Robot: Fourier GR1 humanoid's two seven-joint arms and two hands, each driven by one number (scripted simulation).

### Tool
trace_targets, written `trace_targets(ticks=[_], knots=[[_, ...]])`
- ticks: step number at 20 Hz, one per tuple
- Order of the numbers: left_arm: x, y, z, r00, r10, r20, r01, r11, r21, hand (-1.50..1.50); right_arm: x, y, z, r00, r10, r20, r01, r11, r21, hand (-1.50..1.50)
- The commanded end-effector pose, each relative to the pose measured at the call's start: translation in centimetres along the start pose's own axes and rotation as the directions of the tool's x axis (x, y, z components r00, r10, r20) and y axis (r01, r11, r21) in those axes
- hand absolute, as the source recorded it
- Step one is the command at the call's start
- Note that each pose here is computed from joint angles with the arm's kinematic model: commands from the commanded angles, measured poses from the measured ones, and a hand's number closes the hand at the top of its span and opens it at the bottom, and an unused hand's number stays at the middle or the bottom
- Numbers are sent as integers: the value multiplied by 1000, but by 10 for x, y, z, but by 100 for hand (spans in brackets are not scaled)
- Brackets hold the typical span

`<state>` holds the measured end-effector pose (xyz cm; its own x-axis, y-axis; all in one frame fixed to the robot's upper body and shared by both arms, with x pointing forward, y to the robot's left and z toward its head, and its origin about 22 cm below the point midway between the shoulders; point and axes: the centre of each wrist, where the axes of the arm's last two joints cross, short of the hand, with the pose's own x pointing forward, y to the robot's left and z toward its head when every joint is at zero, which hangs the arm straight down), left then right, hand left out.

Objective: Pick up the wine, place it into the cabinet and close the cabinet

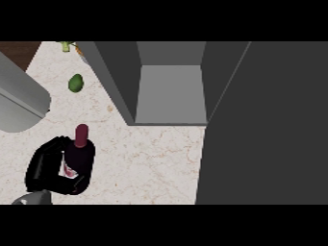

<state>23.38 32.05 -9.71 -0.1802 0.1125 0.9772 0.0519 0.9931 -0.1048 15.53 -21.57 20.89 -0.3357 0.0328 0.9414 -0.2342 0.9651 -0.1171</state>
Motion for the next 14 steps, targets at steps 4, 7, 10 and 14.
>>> trace_targets(ticks=[4, 7, 10, 14], knots=[[35, -6, 2, 978, -92, 186, 83, 995, 57, 150, 6, 10, 17, 997, -59, 46, 58, 998, 22, -150], [42, -25, -13, 980, 6, 199, -11, 1000, 23, 150, 8, 0, 13, 997, -61, 41, 59, 998, 37, -150], [63, -49, 3, 977, 52, 208, -49, 999, -22, 150, 11, -4, 6, 998, -55, 34, 54, 998, 37, -150], [100, -63, -14, 981, 79, 175, -67, 995, -75, 150, 12, 9, 22, 997, -62, 43, 60, 998, 37, -150]])
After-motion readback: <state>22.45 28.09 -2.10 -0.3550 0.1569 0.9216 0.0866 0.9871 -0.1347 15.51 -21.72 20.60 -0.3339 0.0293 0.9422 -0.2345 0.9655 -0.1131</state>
